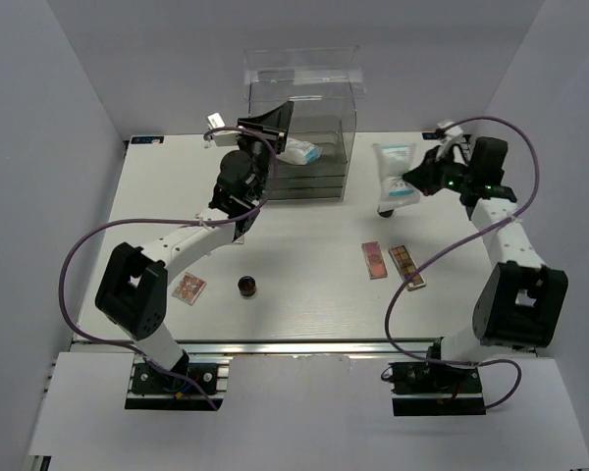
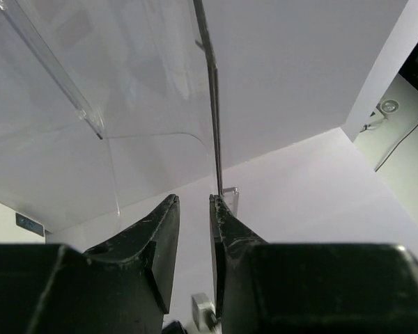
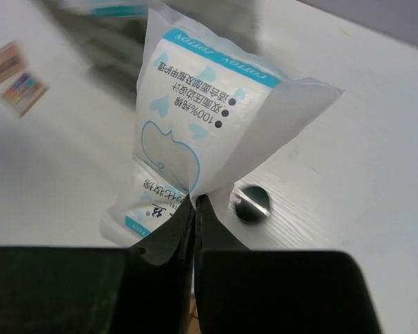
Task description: Organize the makeup
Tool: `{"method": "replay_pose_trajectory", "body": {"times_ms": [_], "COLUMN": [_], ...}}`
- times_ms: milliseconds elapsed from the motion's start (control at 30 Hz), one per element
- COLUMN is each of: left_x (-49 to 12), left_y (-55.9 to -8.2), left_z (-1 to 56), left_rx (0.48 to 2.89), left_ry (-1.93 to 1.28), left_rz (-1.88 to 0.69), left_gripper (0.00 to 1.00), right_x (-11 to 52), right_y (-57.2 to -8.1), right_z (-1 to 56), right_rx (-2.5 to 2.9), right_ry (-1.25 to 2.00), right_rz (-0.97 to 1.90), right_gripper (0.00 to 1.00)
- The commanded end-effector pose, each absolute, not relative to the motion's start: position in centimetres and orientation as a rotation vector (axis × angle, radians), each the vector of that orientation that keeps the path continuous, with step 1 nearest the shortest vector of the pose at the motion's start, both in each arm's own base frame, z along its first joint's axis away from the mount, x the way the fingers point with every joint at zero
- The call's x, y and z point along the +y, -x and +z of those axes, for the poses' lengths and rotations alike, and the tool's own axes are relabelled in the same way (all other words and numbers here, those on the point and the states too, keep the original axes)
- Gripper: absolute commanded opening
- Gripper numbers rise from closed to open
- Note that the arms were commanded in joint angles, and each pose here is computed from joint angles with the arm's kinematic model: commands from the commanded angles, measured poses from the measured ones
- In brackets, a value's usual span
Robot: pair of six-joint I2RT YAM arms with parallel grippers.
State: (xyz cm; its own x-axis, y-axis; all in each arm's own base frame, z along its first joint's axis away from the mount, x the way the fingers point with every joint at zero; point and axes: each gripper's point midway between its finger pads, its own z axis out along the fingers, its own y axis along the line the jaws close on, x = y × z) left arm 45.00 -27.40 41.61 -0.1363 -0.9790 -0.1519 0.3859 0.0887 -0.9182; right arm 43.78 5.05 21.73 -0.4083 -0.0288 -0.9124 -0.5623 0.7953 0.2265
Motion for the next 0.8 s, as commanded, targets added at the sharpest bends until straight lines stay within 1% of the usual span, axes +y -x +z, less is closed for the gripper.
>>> {"method": "replay_pose_trajectory", "body": {"times_ms": [0, 33, 67, 100, 267, 333, 367, 433, 500, 533, 633, 700, 767], "left_x": [-26.6, -26.5, -26.4, -26.4, -26.4, -26.3, -26.4, -26.3, -26.3, -26.3, -26.3, -26.2, -26.3], "left_y": [-43.7, -43.6, -43.8, -43.7, -43.8, -43.8, -43.7, -43.8, -43.7, -43.6, -43.7, -43.7, -43.7], "left_z": [46.1, 46.3, 46.3, 46.4, 46.4, 46.5, 46.5, 46.5, 46.6, 46.6, 46.5, 46.6, 46.7], "left_rx": [0.997, 0.996, 0.996, 0.993, 0.994, 0.993, 0.992, 0.992, 0.988, 0.989, 0.993, 0.990, 0.989], "left_ry": [0.728, 0.730, 0.736, 0.739, 0.752, 0.755, 0.757, 0.760, 0.760, 0.760, 0.763, 0.764, 0.764], "left_rz": [-1.461, -1.464, -1.463, -1.466, -1.473, -1.477, -1.483, -1.483, -1.484, -1.485, -1.483, -1.484, -1.488], "left_gripper": [0.36, 0.36, 0.36, 0.36, 0.36, 0.36, 0.36, 0.36, 0.36, 0.36, 0.36, 0.36, 0.36], "right_x": [12.1, 12.8, 15.3, 16.1, 20.9, 21.9, 23.2, 25.1, 25.9, 26.9, 28.1, 27.9, 28.2], "right_y": [-39.2, -39.1, -38.0, -37.9, -39.3, -40.7, -41.2, -41.9, -43.0, -43.3, -44.9, -46.3, -47.5], "right_z": [23.2, 23.3, 24.1, 24.4, 27.5, 28.0, 29.4, 30.1, 31.7, 31.4, 33.0, 35.1, 35.2], "right_rx": [1.641, 1.589, 1.517, 1.484, 1.262, 1.240, 1.194, 1.157, 1.102, 1.094, 1.053, 1.022, 1.022], "right_ry": [0.969, 1.046, 1.125, 1.154, 1.260, 1.246, 1.231, 1.226, 1.182, 1.179, 1.119, 1.049, 1.019], "right_rz": [0.654, 0.582, 0.576, 0.551, 0.387, 0.320, 0.276, 0.252, 0.185, 0.181, 0.105, 0.028, -0.020], "right_gripper": [0.00, 0.00, 0.00, 0.00, 0.00, 0.00, 0.00, 0.00, 0.00, 0.00, 0.00, 0.00, 0.00]}}
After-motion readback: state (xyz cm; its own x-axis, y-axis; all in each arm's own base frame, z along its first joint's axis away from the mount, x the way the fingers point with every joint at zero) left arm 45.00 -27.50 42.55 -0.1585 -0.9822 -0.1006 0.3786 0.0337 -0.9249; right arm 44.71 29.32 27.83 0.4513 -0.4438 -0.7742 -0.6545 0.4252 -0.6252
